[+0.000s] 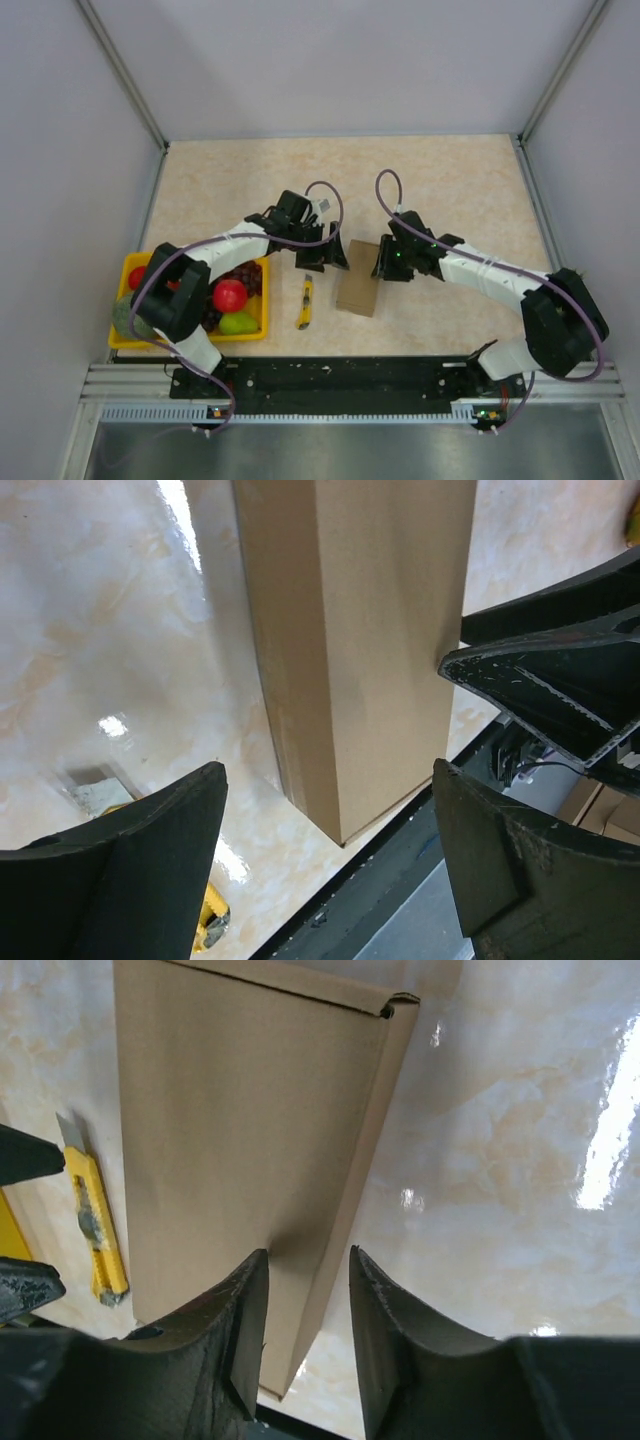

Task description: Unpack the express box

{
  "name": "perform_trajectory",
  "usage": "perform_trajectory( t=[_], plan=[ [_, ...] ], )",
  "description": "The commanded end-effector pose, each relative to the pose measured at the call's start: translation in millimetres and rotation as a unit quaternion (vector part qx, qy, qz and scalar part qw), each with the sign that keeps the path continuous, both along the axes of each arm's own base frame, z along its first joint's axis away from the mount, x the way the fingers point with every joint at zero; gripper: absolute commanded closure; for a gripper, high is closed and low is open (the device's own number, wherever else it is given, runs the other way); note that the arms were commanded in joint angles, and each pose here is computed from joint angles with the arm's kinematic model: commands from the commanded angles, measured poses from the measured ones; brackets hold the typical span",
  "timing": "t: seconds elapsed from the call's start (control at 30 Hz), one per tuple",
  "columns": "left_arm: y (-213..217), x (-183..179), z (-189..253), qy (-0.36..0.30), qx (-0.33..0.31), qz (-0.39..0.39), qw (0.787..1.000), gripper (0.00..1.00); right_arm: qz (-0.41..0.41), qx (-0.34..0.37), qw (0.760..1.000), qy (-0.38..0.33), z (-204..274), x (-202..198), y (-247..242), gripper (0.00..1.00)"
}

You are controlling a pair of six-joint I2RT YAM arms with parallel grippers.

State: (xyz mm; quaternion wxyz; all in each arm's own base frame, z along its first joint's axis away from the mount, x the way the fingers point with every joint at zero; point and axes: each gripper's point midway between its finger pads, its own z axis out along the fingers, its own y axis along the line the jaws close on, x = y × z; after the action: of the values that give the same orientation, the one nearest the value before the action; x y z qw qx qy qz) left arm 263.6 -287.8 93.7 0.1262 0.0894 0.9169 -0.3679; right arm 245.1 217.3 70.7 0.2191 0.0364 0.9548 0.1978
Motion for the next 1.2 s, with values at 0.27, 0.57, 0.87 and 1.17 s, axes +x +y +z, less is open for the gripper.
perform_trajectory(
  t=[0.27,0.57,0.87,1.17],
  plan=[
    [-27.5,36.3,-5.4,0.005,-0.022,0.001,1.000,0.25,0.005,0.008,0.999,-0.049,4.3,48.7,32.2,0.71],
    [-38.4,62.6,12.7,-0.010,-0.045,0.018,0.999,0.35,-0.004,-0.031,0.993,-0.110,31.1,99.5,31.6,0.66],
    [38.5,71.9,27.6,-0.039,-0.008,0.123,0.992,0.17,0.018,-0.132,0.976,-0.173,85.1,87.9,20.8,0.18],
    [116.2,78.5,84.2,-0.161,0.043,0.232,0.958,0.13,0.033,-0.226,0.962,-0.153,69.1,76.1,52.6,0.07]
  ],
)
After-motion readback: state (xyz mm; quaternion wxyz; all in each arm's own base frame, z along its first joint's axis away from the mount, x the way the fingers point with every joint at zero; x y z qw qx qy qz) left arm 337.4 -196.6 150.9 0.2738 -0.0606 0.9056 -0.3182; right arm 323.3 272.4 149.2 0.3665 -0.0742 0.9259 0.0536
